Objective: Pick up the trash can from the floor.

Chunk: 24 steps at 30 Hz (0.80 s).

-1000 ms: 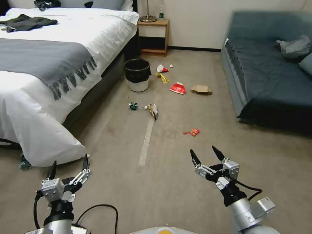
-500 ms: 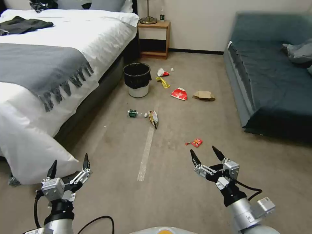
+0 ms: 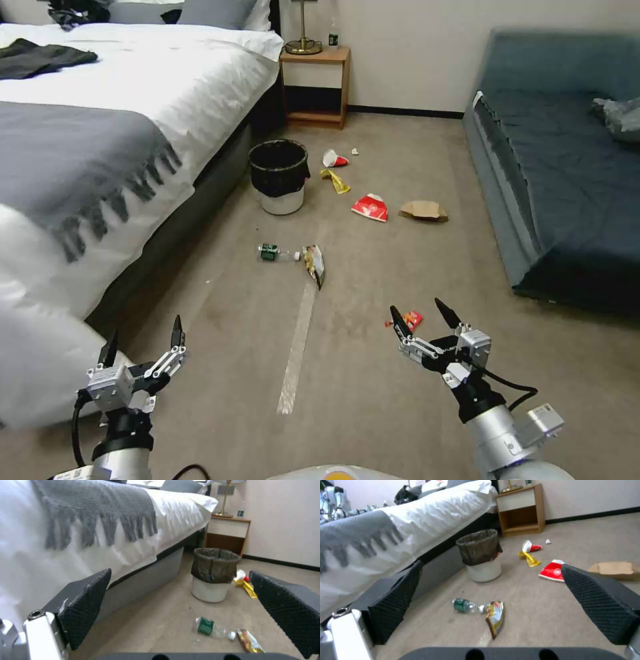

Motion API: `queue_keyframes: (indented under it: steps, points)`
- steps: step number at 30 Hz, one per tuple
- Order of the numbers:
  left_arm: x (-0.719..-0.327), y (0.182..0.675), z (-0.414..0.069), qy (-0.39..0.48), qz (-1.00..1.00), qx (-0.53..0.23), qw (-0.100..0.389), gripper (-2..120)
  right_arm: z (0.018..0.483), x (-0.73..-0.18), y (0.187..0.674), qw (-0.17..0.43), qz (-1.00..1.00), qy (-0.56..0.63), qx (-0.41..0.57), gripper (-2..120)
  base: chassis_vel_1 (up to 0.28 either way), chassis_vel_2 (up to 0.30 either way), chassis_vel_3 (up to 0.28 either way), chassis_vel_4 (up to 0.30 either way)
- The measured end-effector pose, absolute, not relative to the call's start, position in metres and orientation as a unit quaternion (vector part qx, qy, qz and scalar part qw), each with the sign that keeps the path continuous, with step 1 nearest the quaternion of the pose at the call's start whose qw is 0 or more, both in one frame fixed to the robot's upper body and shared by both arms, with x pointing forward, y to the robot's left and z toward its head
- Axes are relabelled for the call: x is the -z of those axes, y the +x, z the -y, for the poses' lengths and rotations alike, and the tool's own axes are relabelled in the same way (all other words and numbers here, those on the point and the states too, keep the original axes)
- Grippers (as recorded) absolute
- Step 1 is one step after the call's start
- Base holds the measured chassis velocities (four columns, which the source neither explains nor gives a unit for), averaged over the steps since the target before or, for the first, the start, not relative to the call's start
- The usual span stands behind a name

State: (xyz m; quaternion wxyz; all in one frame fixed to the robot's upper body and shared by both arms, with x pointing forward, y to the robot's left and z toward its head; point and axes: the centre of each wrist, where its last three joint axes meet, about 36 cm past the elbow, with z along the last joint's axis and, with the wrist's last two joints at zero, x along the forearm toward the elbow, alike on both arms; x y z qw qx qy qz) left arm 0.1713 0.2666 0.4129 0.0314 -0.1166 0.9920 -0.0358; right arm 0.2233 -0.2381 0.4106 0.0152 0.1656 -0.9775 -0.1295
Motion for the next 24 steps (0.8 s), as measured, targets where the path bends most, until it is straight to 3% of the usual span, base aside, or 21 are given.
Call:
queue_keyframes:
  steps: [24]
  points:
    - [-0.4049, 0.1757, -0.2693, -0.12, -0.991, 0.053, 0.029, 100, 0.2383, -0.408, 0.2251, 0.015, 0.977, 0.167, 0.129, 100, -0.193, 0.197, 0.198, -0.201]
